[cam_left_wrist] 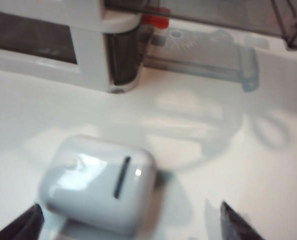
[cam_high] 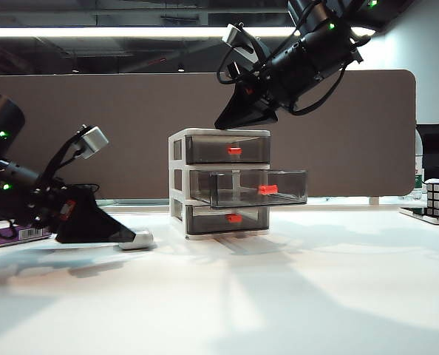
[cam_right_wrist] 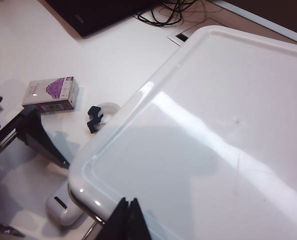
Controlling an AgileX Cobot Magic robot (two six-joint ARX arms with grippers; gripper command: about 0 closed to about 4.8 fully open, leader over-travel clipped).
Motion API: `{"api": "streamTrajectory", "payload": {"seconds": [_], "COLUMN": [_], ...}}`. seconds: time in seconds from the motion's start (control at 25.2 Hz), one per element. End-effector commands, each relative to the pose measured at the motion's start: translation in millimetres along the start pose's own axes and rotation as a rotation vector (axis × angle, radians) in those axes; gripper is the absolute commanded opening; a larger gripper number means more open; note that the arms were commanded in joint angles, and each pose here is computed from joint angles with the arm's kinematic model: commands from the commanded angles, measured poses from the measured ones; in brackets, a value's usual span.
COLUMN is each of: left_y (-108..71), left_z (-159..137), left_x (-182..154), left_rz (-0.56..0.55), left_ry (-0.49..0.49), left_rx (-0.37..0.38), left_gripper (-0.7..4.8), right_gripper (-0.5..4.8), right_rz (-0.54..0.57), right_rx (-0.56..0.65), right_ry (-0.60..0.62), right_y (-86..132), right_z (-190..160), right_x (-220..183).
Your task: Open the second layer of the drawer on the table, pick up the earphone case on the table and put it in, and finally close the drawer.
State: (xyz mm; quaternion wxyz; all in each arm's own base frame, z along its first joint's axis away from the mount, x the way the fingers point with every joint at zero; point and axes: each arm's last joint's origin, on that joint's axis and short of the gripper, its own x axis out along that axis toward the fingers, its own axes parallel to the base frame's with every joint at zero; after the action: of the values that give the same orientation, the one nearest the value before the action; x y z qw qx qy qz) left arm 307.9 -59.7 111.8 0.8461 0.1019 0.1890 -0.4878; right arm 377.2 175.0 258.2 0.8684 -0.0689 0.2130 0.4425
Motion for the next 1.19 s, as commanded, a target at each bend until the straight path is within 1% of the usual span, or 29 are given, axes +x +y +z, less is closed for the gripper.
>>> {"api": "streamTrajectory", "payload": {"seconds": [0.04,0.16,0.24,0.48,0.71,0.95,1.11,1.15,1.19], "left_y": [7.7,14.3,21.2,26.9,25.1,18.5,15.0,13.1,12.5], "left_z": [8,12,12,13,12,5,6,7,7], "left_x": [2,6,11,16,18,27,32,34,35], "left_rz": [0.021,0.026,0.017,-0.002,-0.012,-0.045,-0.021,-0.026,-0.021], "left_ry": [-0.023,-0.025,-0.009,0.001,0.009,0.047,0.070,0.074,0.079], "left_rx": [0.030,0.026,0.007,-0.010,-0.001,-0.007,0.009,0.026,0.027], "left_gripper": [4.79,4.79,4.79,4.79,4.79,4.79,4.79,4.79,4.63], "right_gripper": [-0.03,-0.03,-0.03,-0.03,-0.03,-0.04,-0.04,-0.04,-0.03], "right_rz": [0.005,0.005,0.005,0.004,0.004,0.004,0.004,0.004,0.004], "right_rx": [0.014,0.014,0.013,0.009,0.009,0.009,0.009,0.009,0.009], "right_ry": [0.019,0.019,0.019,0.019,0.018,0.019,0.019,0.019,0.019], "right_y": [1,1,1,1,1,1,1,1,1], "right_z": [-1,-1,-1,-2,-1,-1,-1,-1,-2], "right_x": [-1,-1,-1,-1,-1,-1,-1,-1,-1]}}
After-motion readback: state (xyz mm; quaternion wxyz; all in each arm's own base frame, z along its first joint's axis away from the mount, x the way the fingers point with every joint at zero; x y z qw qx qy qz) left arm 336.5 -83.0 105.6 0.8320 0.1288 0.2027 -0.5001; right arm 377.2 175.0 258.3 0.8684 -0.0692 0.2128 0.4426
